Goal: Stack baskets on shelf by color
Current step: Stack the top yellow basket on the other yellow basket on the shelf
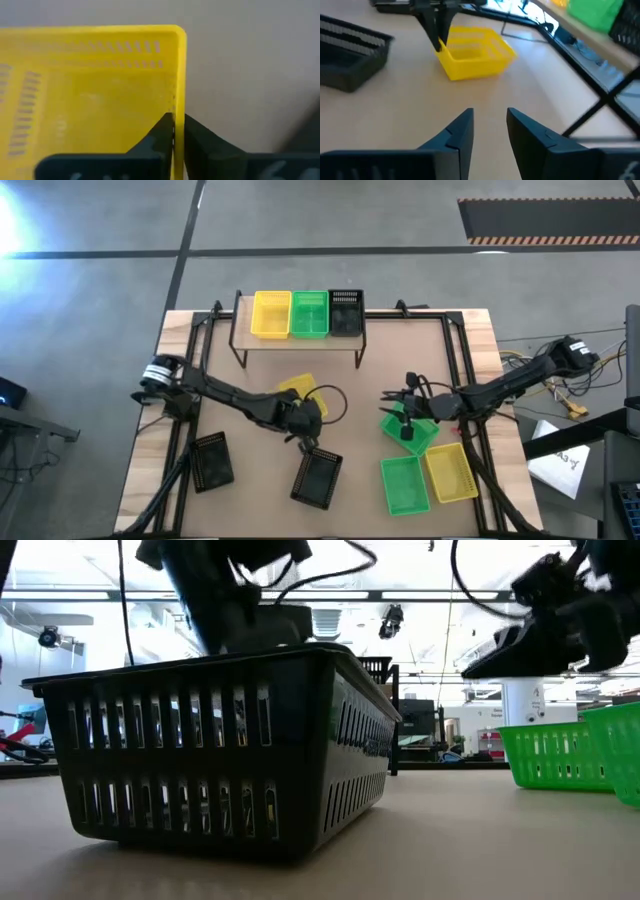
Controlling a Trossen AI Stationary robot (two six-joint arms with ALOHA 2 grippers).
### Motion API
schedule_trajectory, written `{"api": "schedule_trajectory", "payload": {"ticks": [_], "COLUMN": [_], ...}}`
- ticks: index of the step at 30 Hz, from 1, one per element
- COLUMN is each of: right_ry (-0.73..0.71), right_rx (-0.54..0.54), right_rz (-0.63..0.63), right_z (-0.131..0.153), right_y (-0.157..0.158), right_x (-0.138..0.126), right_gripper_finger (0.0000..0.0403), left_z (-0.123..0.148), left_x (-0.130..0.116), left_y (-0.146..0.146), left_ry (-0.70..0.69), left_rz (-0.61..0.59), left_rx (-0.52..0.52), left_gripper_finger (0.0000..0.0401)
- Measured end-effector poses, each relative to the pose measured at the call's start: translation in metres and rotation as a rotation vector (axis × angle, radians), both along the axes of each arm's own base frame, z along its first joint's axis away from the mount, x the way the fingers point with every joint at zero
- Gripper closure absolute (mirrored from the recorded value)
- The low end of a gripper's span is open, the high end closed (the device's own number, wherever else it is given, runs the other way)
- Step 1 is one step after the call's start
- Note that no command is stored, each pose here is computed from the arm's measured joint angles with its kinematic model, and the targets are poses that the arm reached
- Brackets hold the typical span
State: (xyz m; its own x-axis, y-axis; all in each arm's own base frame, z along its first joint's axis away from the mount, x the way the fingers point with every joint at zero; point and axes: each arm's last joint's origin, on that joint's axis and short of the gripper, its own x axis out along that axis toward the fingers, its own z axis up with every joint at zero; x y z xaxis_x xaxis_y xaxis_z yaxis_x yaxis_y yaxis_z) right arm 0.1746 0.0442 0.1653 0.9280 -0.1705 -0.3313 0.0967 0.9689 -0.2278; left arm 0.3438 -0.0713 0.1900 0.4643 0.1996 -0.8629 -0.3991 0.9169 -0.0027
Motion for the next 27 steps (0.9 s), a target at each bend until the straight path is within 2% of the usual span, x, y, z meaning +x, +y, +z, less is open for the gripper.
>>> {"api": "schedule_trajectory", "payload": {"ticks": [2, 5, 8, 12, 15, 21, 24, 27], "right_ry": [0.028, 0.113, 0.129, 0.138, 0.137, 0.050, 0.024, 0.017], "right_rx": [-0.015, -0.015, 0.007, -0.006, 0.002, -0.028, -0.045, -0.045], "right_rz": [0.017, 0.026, 0.030, 0.045, 0.037, 0.067, 0.078, 0.078], "right_z": [0.013, 0.031, 0.042, 0.036, 0.022, 0.007, 0.007, 0.007], "right_y": [0.003, 0.007, 0.009, 0.011, 0.010, 0.011, 0.011, 0.011], "right_x": [0.001, -0.002, -0.003, -0.005, -0.005, -0.004, -0.004, -0.004], "right_gripper_finger": [0.0299, 0.0308, 0.0319, 0.0334, 0.0342, 0.0351, 0.0351, 0.0351], "left_z": [0.013, 0.041, 0.075, 0.115, 0.143, 0.188, 0.200, 0.205], "left_x": [-0.005, -0.016, -0.031, -0.056, -0.075, -0.108, -0.119, -0.129], "left_y": [-0.003, -0.010, -0.018, -0.029, -0.027, 0.019, 0.053, 0.089], "left_ry": [0.010, -0.003, -0.034, -0.142, -0.233, -0.338, -0.328, -0.284], "left_rz": [-0.040, -0.107, -0.206, -0.393, -0.422, -0.337, -0.292, -0.296], "left_rx": [-0.024, -0.016, 0.013, 0.100, 0.218, 0.445, 0.524, 0.573], "left_gripper_finger": [0.0393, 0.0399, 0.0399, 0.0400, 0.0400, 0.0401, 0.0401, 0.0401]}}
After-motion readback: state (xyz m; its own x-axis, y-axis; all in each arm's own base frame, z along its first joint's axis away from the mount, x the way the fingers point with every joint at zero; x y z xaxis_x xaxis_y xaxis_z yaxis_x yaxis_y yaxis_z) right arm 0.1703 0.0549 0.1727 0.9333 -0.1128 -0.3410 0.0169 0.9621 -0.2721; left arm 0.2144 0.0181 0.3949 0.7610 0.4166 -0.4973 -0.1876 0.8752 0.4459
